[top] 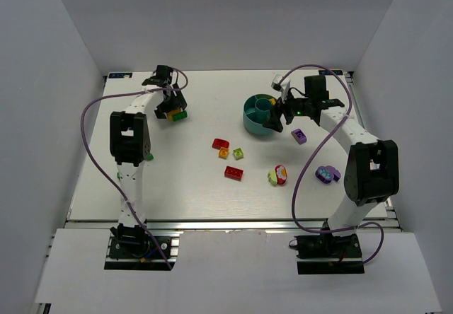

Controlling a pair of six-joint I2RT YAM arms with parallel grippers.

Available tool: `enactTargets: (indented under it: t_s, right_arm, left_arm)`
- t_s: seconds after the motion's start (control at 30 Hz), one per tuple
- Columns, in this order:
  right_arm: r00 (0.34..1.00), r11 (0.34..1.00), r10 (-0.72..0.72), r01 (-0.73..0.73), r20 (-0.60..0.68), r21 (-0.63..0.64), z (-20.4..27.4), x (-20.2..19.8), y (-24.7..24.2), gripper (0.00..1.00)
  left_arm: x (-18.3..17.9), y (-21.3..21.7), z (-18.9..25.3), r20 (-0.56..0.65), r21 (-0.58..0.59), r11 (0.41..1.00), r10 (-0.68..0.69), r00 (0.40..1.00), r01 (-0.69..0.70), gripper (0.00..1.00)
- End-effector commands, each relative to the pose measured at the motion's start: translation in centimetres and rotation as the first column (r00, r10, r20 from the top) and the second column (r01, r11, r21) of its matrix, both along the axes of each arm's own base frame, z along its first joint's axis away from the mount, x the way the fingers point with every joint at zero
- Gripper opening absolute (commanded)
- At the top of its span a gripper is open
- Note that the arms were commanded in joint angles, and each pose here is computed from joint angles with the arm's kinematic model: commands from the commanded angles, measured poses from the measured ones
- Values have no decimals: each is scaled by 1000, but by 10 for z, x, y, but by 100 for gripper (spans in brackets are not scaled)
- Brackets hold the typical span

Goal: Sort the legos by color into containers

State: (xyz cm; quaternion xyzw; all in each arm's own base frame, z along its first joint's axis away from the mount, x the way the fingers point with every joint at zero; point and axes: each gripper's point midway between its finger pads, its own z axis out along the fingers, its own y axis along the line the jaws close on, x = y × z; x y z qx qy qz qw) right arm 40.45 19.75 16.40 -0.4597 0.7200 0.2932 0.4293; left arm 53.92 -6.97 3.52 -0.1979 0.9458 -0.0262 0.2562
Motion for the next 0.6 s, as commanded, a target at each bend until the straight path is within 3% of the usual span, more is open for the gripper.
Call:
enactTargets:
  t_s: [0.0, 0.07, 0.2, 0.23, 0.37, 0.43, 0.47, 0.5, 0.57]
  right_arm:
    - [999, 1000, 14, -16, 50, 27, 22, -4, 4, 89]
    - [999, 1000, 14, -16, 48, 27, 21, -5, 4, 89]
    - [999, 999, 19, -21, 46, 29, 22, -9, 4, 89]
    - [999, 999, 23, -24, 43, 29, 22, -10, 5, 89]
    - [998, 997, 63, -64, 30, 31, 21, -22, 15, 87]
    - [996, 995, 91, -91, 15, 36, 23, -30, 27, 83]
    - [996, 995, 95, -95, -2, 42, 23, -33, 33, 76]
    - [995, 995, 75, -72, -59, 65, 23, -37, 40, 73]
    - [989, 991, 87, -74, -120, 107, 29, -46, 60, 67]
  left_arm:
    - [8, -1, 11, 31, 30, 1000, -3, 1000, 2, 87]
    - [9, 0, 8, 31, 36, 999, 3, 1000, -4, 84]
    - [11, -3, 13, 50, 37, 999, 2, 999, -4, 66]
    - [12, -3, 15, 56, 33, 999, 2, 998, -3, 53]
    - [11, -8, 34, 109, -3, 1000, -3, 994, 4, 27]
    - [9, -14, 63, 168, -41, 999, -6, 986, 13, 19]
    - [10, -22, 75, 199, -90, 996, -4, 980, 22, 14]
    - [3, -26, 76, 199, -117, 993, -2, 980, 26, 12]
    - [1, -39, 120, 303, -219, 975, 36, 952, 32, 10]
